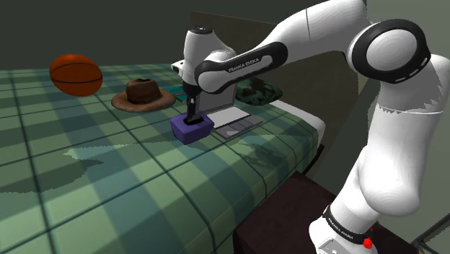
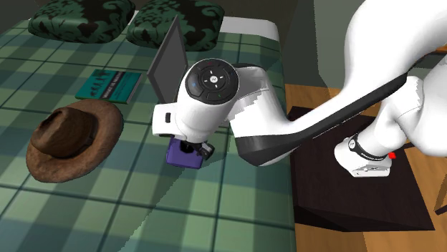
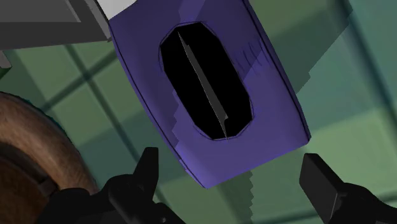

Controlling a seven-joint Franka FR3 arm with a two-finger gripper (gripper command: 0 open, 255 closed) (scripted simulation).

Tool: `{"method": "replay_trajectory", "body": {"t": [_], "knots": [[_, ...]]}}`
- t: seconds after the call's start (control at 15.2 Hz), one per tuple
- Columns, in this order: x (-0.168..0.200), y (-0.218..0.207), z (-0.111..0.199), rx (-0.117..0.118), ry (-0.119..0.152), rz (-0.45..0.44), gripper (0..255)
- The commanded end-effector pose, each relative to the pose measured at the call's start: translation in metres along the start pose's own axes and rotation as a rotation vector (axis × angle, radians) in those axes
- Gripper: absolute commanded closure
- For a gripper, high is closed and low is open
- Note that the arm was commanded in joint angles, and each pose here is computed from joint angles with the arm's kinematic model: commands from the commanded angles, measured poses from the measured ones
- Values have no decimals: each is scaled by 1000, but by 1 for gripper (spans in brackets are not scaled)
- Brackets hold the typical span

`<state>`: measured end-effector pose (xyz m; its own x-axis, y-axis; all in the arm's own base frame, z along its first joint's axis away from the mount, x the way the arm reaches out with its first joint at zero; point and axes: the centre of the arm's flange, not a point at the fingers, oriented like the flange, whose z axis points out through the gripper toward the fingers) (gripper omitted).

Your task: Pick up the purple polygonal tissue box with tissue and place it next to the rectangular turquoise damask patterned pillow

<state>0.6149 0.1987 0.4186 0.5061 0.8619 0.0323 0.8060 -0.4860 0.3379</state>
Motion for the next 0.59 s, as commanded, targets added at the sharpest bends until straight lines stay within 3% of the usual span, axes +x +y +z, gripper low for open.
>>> {"method": "replay_trajectory", "body": {"t": [0.0, 0.53], "knots": [[5, -1, 11, -3, 3, -11, 0], [5, -1, 41, -3, 3, -11, 0]]}}
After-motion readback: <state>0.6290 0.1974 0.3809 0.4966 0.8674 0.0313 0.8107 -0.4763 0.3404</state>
